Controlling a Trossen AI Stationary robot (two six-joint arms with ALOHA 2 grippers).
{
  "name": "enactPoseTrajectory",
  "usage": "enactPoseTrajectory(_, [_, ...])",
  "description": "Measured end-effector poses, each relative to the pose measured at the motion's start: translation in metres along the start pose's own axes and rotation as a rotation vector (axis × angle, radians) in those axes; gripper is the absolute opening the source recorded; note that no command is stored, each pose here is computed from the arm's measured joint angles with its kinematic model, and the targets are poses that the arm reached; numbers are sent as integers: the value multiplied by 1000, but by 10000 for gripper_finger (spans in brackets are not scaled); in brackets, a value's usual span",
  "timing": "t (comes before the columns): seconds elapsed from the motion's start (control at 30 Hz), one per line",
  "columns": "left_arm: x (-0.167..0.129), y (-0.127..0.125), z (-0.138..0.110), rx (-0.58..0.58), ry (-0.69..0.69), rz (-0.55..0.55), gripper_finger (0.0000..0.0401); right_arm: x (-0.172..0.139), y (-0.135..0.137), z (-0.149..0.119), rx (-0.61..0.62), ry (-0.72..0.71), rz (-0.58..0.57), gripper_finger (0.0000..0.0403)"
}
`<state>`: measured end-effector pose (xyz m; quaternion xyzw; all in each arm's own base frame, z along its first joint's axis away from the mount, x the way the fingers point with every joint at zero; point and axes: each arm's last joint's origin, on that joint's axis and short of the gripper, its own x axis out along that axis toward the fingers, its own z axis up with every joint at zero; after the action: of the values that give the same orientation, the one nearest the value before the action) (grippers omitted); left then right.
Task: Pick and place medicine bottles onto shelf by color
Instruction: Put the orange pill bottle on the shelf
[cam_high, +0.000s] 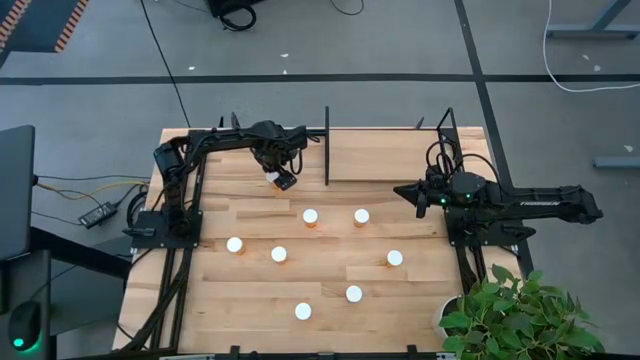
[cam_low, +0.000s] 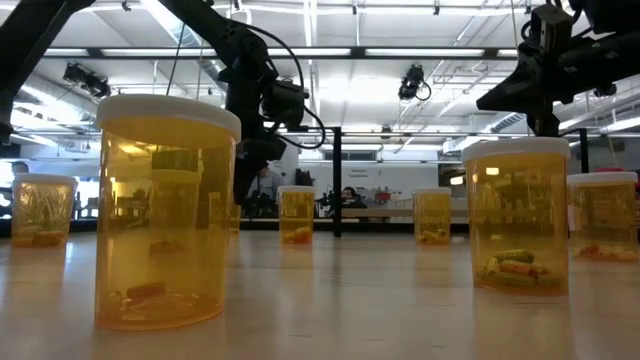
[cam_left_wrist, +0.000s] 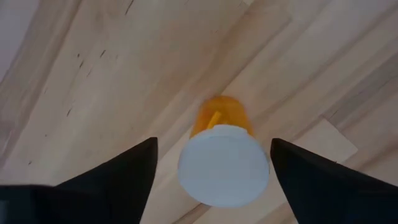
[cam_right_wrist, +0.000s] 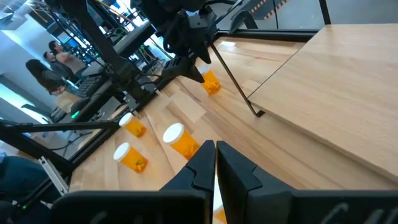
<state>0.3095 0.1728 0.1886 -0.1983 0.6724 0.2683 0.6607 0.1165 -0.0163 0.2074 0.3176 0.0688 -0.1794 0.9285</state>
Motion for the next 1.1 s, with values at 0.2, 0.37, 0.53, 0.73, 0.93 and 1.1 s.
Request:
enactPoseTrajectory(0.2, [0, 0, 0, 1, 1, 0, 263, 0, 0, 0, 3, 0, 0, 22])
enactPoseTrajectory(0.37, [0, 0, 0, 0, 1, 0, 223, 0, 0, 0, 7, -1, 0, 22])
enactPoseTrajectory(0.53, [0, 0, -1, 1, 11, 2, 212, 0, 0, 0, 7, -1, 0, 22])
enactPoseTrajectory(0.73, [-1, 1, -4, 6, 45, 7, 237, 0, 0, 0, 9, -1, 1, 22])
enactPoseTrajectory(0.93, [-21, 2, 1, 7, 44, 7, 226, 0, 0, 0, 77, -1, 1, 22])
enactPoseTrajectory(1.1, [-60, 3, 13, 26, -36, -7, 215, 0, 0, 0, 78, -1, 2, 22])
